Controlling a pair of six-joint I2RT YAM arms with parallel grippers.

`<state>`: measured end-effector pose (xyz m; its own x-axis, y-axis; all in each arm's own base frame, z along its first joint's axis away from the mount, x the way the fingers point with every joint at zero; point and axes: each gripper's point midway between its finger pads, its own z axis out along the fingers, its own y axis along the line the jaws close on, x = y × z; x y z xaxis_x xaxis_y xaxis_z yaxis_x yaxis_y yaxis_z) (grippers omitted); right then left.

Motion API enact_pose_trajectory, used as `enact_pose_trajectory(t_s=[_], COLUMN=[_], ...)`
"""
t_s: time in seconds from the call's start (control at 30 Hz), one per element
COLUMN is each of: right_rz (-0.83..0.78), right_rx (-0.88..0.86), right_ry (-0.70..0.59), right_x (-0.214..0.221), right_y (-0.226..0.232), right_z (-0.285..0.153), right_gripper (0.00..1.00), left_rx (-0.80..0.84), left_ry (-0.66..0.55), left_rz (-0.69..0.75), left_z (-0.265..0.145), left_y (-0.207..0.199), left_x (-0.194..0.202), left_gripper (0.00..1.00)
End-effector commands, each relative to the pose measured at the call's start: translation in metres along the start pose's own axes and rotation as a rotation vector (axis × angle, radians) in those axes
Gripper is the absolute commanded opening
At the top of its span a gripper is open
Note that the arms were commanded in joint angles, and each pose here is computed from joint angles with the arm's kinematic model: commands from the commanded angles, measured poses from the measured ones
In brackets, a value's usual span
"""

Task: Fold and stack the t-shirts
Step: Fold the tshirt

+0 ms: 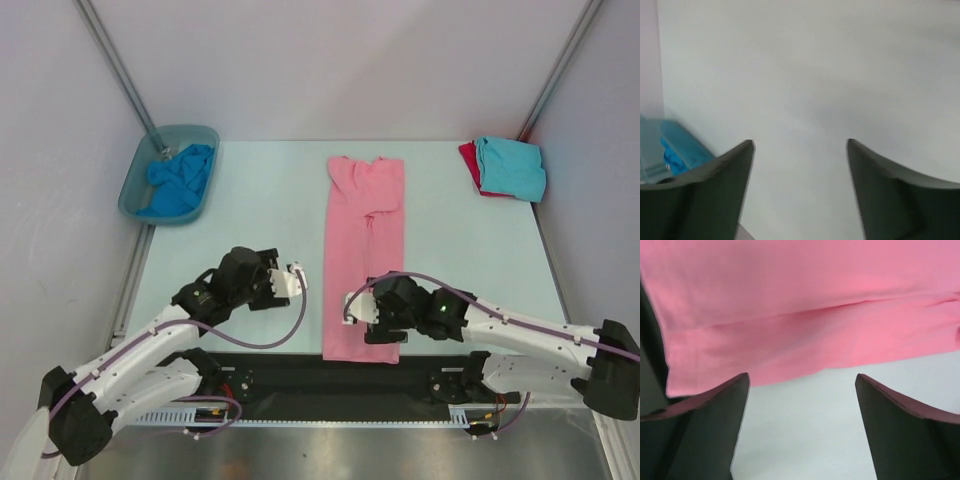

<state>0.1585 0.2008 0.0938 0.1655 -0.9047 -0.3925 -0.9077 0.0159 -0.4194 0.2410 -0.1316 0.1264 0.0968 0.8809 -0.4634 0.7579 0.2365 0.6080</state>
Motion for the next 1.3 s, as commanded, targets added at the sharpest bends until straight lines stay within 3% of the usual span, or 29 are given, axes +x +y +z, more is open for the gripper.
enact_pose_trajectory(t_s=[0.0, 0.03, 0.23, 0.4, 0.47, 0.6, 0.77, 1.13, 1.27], right_rz=[0.171, 0.229, 0.425, 0.262, 0.211, 0.052, 0.015, 0.075, 0.088], right_rx=[0.125, 0.127, -0.010, -0.085, -0.096, 0.008, 0.006, -0.097, 0.058], right_ry=[-0.178, -0.208, -0.333, -0.221, -0.184, -0.115, -0.096, -0.194, -0.131], right_x=[-0.037, -0.043, -0.056, -0.024, -0.013, 0.002, 0.009, 0.004, 0.024], right_y=[-0.040, -0.044, -0.049, -0.028, -0.015, -0.004, 0.005, 0.017, -0.002], right_z=[-0.017, -0.022, -0.032, -0.003, 0.004, 0.010, 0.013, -0.013, 0.001], right_gripper=[0.97, 1.00, 1.00, 1.00, 1.00, 1.00, 1.00, 1.00, 1.00], left_rx=[0.167, 0.211, 0.361, 0.424, 0.395, 0.245, 0.171, 0.313, 0.233], left_ry=[-0.123, -0.162, -0.153, -0.123, -0.132, -0.150, -0.243, -0.329, -0.293], left_rz=[-0.061, -0.062, -0.061, -0.074, -0.071, 0.072, 0.150, 0.218, 0.199], left_z=[-0.003, -0.005, 0.000, 0.019, 0.027, 0.043, 0.049, 0.031, 0.039], left_y=[-0.032, -0.040, -0.066, -0.078, -0.075, -0.077, -0.087, -0.133, -0.121], left_x=[-0.027, -0.034, -0.038, -0.041, -0.047, -0.057, -0.081, -0.091, -0.086], left_gripper=[0.94, 1.00, 1.00, 1.00, 1.00, 1.00, 1.00, 1.00, 1.00])
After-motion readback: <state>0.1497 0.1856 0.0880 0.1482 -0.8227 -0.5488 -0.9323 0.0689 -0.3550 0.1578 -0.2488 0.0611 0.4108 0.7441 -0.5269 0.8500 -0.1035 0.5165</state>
